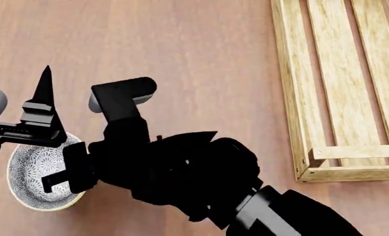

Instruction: Stack the right bowl on the left bowl and place them in the tray.

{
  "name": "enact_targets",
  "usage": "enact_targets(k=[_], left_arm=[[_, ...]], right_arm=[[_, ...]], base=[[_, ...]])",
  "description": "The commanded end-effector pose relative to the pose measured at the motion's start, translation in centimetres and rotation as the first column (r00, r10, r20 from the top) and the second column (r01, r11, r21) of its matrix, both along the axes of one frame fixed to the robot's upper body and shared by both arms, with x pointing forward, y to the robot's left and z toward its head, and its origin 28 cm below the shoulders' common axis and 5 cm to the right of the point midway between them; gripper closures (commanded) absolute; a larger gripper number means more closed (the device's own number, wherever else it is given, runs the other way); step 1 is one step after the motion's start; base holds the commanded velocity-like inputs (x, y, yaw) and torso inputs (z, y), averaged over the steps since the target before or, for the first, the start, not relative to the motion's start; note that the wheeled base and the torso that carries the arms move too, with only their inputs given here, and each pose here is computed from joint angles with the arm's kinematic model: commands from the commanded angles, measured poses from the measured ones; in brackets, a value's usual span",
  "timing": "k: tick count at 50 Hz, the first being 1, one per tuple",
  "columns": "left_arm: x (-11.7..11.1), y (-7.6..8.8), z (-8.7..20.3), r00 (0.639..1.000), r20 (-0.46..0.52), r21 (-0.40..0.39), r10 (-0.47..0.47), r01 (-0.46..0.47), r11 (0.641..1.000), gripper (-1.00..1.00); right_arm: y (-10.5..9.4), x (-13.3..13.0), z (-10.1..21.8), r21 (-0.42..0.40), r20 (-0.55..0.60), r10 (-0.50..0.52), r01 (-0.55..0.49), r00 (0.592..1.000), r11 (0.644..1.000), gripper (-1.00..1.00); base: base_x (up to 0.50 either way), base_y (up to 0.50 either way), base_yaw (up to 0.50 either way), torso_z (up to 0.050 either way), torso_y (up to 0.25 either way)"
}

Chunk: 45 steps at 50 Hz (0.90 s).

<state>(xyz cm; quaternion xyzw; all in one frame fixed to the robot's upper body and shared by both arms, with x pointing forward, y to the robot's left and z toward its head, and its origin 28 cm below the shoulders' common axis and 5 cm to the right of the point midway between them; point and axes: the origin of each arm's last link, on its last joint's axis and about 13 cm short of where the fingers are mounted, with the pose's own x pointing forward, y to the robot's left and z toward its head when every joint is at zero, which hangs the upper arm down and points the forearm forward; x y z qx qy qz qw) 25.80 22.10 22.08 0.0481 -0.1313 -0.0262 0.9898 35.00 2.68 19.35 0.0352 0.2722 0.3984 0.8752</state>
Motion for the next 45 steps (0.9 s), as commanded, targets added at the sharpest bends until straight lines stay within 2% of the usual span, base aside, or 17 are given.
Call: enact_targets(k=[1,7,10,17,19,24,25,30,36,43,44,45], left_arm=[[0.1,0.1,-0.1,1.0,0.0,0.001,0.002,-0.002,1.0,-1.0],[0.2,0.1,0.0,1.0,0.002,0.004,0.002,-0.002,1.0,-1.0],[0.1,0.2,0.0,1.0,0.002,0.003,0.002,-0.002,1.0,-1.0],[0.0,0.3,0.0,1.0,0.003,0.0,0.002,-0.002,1.0,-1.0],[0.0,0.3,0.0,1.0,0.002,-0.005,0.003,-0.003,1.0,-1.0],[0.1,0.2,-0.2,1.0,-0.002,0.0,-0.005,0.005,1.0,-1.0],[0.1,0.1,-0.2,1.0,-0.004,0.003,-0.005,0.005,1.0,-1.0],[0.2,0.1,-0.3,1.0,-0.007,0.002,-0.008,0.008,1.0,-1.0],[0.1,0.2,-0.4,1.0,-0.01,0.007,-0.004,0.004,1.0,-1.0],[0.3,0.1,-0.6,1.0,-0.015,0.006,-0.007,0.007,1.0,-1.0],[0.3,0.1,-0.6,1.0,-0.015,0.006,-0.007,0.007,1.0,-1.0],[0.3,0.1,-0.6,1.0,-0.016,0.007,-0.007,0.007,1.0,-1.0]], right_arm=[[-2.1,4.1,5.8,0.09,0.074,-0.176,0.169,0.982,0.981,1.0],[-3.5,5.5,7.9,0.106,0.095,-0.259,0.249,0.961,0.963,1.0],[-4.2,5.8,10.0,0.128,0.118,-0.305,0.29,0.945,0.948,1.0],[-6.5,6.3,13.5,0.192,0.137,-0.431,0.403,0.892,0.895,1.0],[-7.3,6.4,14.1,0.21,0.125,-0.491,0.46,0.862,0.863,1.0],[-8.9,6.5,15.2,0.264,0.114,-0.558,0.516,0.822,0.815,1.0],[-9.5,6.5,15.6,0.282,0.106,-0.588,0.543,0.802,0.791,1.0],[-11.3,6.5,16.7,0.332,0.083,-0.663,0.607,0.744,0.722,1.0],[-13.2,6.6,16.7,0.361,0.027,-0.736,0.68,0.677,0.638,1.0],[-15.6,6.7,16.5,0.389,-0.045,-0.817,0.764,0.574,0.515,1.0],[-15.6,6.7,16.5,0.389,-0.045,-0.817,0.764,0.574,0.515,1.0],[-16.0,6.7,16.4,0.389,-0.054,-0.827,0.775,0.559,0.498,1.0]], base=[[0.0,0.0,0.0,0.0,0.0],[0.0,0.0,0.0,0.0,0.0],[0.0,0.0,0.0,0.0,0.0],[0.0,0.0,0.0,0.0,0.0],[0.0,0.0,0.0,0.0,0.0],[0.0,0.0,0.0,0.0,0.0],[0.0,0.0,0.0,0.0,0.0],[0.0,0.0,0.0,0.0,0.0],[0.0,0.0,0.0,0.0,0.003],[0.0,0.0,0.0,0.0,0.0],[0.0,0.0,0.0,0.0,0.0],[0.0,0.0,0.0,0.0,0.0]])
